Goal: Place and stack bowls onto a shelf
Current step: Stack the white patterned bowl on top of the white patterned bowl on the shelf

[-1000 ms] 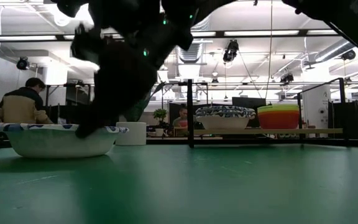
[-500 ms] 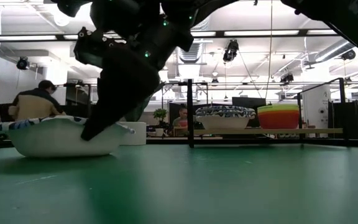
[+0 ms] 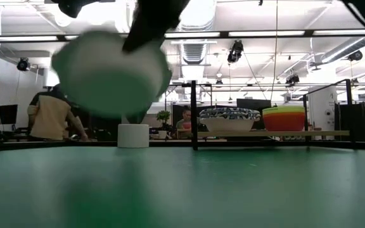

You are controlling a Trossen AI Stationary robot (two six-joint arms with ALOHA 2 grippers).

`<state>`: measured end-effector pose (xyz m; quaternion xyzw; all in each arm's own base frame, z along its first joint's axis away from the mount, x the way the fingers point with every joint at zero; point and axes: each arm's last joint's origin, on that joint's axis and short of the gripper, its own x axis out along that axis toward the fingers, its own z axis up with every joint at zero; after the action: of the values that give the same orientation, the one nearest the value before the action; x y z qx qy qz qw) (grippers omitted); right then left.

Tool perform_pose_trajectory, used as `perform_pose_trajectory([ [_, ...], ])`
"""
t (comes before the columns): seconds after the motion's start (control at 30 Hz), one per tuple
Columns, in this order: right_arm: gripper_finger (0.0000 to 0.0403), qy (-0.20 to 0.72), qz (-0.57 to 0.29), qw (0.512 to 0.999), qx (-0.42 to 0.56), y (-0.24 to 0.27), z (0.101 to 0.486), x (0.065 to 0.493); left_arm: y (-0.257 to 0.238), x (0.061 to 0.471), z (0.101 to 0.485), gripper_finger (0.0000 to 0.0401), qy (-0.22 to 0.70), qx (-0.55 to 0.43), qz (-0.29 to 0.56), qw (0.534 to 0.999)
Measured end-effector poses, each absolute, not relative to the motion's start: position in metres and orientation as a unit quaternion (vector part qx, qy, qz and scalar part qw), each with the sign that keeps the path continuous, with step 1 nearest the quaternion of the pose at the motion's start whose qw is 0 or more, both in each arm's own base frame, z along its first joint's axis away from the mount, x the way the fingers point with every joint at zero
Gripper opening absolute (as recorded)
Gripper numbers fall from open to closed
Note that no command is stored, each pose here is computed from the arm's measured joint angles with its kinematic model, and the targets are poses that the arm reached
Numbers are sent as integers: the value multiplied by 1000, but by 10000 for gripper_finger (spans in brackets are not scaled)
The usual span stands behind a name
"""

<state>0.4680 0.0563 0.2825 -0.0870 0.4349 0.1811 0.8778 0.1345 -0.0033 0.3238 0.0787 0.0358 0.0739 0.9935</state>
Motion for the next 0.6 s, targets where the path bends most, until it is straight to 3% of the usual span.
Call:
perform_pose_trajectory([
  [0.2, 12, 413, 117, 898, -99, 49, 350, 424, -3, 135, 324, 114, 36, 79, 74, 993],
  [0.37, 12, 407, -38, 899, -158, 34, 393, 383, -3, 135, 323, 114, 38, 79, 74, 993],
  [0.6, 12, 446, -191, 868, -100, -20, 407, 339, -3, 135, 323, 114, 38, 79, 74, 993],
])
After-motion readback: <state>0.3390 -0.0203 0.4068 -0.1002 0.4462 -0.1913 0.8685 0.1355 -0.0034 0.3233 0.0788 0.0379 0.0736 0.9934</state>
